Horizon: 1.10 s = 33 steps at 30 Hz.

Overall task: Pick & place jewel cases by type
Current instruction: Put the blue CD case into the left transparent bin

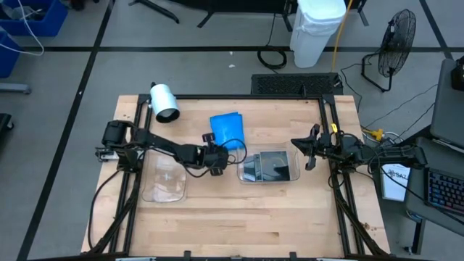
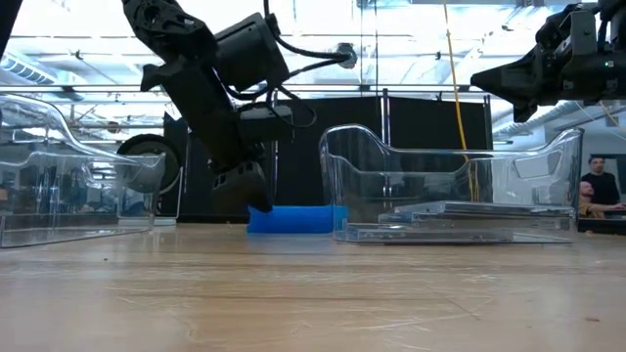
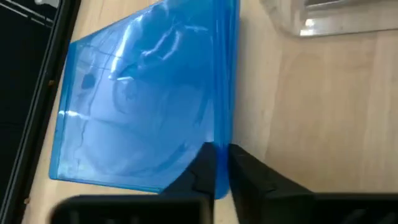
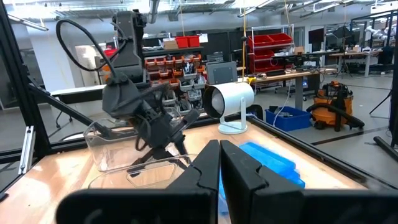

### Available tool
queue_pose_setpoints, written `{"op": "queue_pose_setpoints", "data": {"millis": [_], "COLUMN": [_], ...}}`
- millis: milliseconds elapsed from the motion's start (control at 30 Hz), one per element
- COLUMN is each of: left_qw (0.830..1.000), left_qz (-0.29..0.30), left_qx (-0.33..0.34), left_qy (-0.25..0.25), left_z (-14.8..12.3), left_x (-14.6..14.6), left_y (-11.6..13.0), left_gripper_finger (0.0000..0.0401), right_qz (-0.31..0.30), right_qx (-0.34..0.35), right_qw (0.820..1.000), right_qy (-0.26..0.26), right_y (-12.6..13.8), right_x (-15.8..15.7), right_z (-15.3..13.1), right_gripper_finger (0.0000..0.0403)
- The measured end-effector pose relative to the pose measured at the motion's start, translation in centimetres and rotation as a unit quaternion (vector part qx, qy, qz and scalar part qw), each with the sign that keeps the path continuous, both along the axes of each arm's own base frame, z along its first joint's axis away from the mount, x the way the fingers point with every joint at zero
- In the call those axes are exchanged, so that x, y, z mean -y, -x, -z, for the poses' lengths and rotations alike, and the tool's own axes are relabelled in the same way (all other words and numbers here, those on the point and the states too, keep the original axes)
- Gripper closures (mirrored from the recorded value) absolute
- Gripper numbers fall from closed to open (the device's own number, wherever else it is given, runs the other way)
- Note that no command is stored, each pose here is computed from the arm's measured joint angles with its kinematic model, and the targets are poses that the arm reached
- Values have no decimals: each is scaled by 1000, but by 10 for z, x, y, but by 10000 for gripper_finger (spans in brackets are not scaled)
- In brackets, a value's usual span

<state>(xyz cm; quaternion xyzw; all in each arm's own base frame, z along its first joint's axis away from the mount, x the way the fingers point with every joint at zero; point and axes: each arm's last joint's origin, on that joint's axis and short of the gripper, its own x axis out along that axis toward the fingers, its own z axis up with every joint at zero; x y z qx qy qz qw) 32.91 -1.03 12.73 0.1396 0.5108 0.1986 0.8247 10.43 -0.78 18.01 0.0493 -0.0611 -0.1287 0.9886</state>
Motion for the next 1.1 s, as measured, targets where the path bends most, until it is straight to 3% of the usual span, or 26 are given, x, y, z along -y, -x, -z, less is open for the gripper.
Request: {"op": "queue_pose_setpoints", "data": {"millis": [67, 200, 467, 633, 800, 967, 1100], "left_qw": [999, 998, 998, 998, 996, 989, 974], "left_qz": [12, 39, 49, 56, 79, 126, 150], "left_qx": [0, -23, -18, -16, -18, -11, -4], "left_qy": [29, 53, 41, 32, -29, -73, -170], "left_z": [1, 6, 5, 5, 3, 1, -2], "left_x": [6, 18, 26, 32, 46, 82, 107], "left_y": [0, 5, 4, 5, 7, 16, 26], "left_gripper_finger": [395, 387, 377, 392, 389, 367, 366], "right_qz": [0, 0, 0, 0, 0, 0, 0], "right_qx": [0, 0, 1, 1, 2, 1, 2], "right_qw": [1000, 1000, 1000, 1000, 1000, 1000, 1000], "right_qy": [0, 0, 0, 0, 0, 0, 0], "right_y": [0, 0, 0, 0, 0, 0, 0], "right_x": [0, 0, 0, 0, 0, 0, 0], "right_z": [0, 0, 0, 0, 0, 0, 0], "right_gripper_finger": [394, 398, 399, 399, 399, 399, 399]}}
